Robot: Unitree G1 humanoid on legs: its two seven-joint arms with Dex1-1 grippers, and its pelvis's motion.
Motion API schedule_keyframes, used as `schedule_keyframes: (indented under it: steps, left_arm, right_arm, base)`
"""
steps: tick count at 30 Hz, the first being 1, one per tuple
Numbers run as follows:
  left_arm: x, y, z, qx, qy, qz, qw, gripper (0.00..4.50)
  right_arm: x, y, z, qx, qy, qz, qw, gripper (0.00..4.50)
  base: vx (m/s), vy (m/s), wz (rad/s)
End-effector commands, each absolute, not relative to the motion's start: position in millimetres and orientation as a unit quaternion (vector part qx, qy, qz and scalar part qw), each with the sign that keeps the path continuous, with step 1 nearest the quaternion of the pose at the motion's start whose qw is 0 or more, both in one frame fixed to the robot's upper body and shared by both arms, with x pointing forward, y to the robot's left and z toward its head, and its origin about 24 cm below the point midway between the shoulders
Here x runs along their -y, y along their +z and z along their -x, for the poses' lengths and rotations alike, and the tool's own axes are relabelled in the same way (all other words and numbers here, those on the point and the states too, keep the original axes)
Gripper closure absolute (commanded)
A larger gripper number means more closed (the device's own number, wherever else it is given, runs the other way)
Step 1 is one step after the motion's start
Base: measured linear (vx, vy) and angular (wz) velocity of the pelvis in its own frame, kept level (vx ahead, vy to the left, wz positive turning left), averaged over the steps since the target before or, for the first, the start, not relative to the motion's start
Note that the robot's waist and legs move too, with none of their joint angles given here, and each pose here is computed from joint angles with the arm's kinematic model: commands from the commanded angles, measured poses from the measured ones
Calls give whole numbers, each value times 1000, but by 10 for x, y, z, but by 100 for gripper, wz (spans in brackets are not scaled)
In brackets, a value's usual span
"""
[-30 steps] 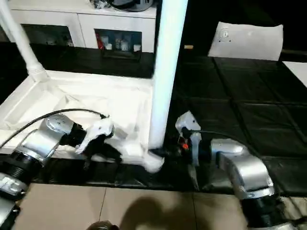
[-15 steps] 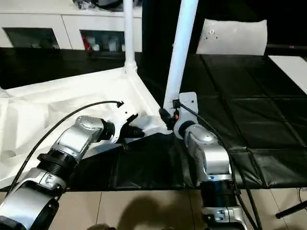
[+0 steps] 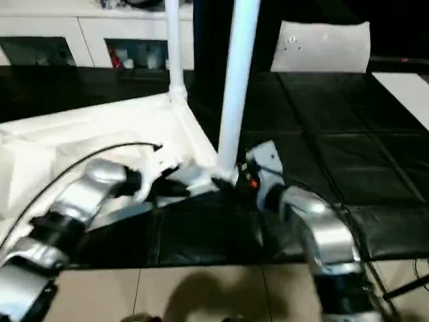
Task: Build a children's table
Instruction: Rotate leg to tighten
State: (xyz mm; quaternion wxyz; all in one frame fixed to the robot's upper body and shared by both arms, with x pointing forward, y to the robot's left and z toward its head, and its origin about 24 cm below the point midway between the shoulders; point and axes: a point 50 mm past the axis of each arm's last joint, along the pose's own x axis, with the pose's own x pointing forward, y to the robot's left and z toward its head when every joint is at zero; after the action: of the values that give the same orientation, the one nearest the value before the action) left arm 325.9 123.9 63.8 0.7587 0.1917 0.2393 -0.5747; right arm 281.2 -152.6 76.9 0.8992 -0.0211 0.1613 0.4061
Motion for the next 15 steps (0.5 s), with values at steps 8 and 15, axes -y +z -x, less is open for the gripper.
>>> schedule_keyframes:
  steps: [8, 15]
  left_arm:
    - [-1310, 730, -3072, -230, -700, -239, 633, 450]
    - [-1355, 761, -3005, -244, -738, -249, 577, 450]
  right_arm:
    - [1612, 891, -2701, -171, 538, 67, 823, 4]
    - [1611, 900, -2672, -185, 597, 58, 778, 50]
  base:
    - [0, 0, 0]
    - [0, 0, 0]
